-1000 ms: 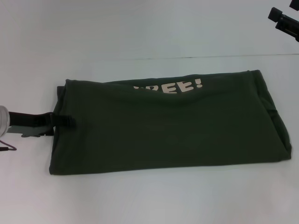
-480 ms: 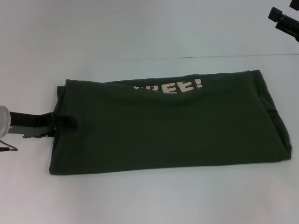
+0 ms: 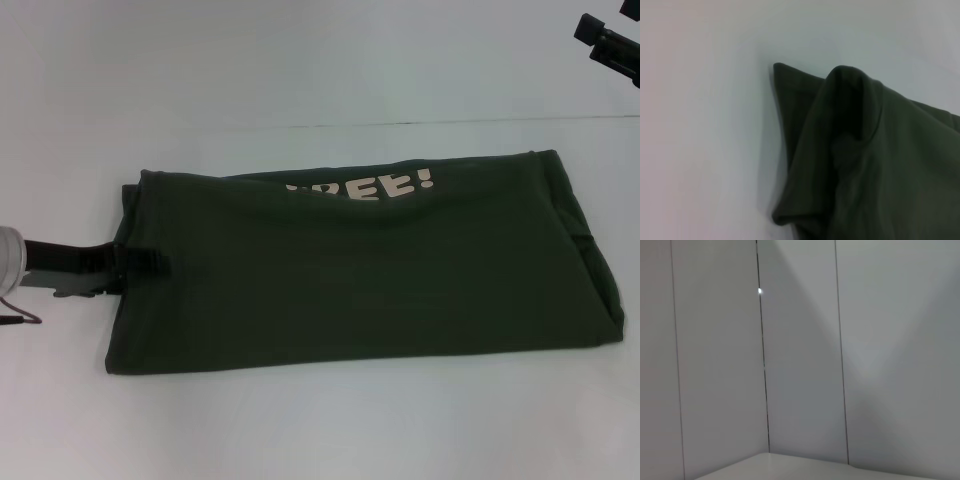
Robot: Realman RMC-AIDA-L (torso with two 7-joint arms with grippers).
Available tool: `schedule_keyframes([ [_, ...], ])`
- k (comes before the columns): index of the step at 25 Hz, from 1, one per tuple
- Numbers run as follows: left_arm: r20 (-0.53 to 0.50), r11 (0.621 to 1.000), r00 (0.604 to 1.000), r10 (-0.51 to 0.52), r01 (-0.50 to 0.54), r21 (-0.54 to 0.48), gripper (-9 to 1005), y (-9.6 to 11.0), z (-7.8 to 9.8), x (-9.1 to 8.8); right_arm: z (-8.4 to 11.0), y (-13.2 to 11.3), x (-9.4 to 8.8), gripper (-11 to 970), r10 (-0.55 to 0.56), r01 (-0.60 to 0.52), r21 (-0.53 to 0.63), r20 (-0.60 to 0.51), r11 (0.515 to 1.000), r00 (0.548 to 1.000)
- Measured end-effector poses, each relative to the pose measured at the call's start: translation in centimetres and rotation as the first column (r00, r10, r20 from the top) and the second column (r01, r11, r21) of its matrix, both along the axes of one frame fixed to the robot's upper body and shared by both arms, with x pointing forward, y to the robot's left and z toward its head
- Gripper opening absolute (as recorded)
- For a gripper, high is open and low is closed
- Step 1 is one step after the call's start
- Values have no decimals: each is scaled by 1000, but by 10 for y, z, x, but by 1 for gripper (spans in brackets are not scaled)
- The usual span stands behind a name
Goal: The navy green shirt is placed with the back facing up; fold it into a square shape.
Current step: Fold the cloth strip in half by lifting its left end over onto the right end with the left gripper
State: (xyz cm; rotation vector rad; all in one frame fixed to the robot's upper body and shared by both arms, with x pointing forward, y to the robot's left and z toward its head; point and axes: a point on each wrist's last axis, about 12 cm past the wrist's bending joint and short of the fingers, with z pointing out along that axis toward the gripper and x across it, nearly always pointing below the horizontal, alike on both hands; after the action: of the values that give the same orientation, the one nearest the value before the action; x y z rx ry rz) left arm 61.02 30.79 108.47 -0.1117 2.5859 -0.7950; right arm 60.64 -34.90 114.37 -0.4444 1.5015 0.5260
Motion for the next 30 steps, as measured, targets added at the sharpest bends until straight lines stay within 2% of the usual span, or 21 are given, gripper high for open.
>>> schedule_keyframes([
  [15,10,1000,1000,9,-9,24,846,3,1,3,1,0,0,825,4,-4,2,5,1000,1000],
  [30,-26,1000,1000,3,-3,21,847,1,-2,-1,3,1,0,825,7,-7,-1,14,1000,1000],
])
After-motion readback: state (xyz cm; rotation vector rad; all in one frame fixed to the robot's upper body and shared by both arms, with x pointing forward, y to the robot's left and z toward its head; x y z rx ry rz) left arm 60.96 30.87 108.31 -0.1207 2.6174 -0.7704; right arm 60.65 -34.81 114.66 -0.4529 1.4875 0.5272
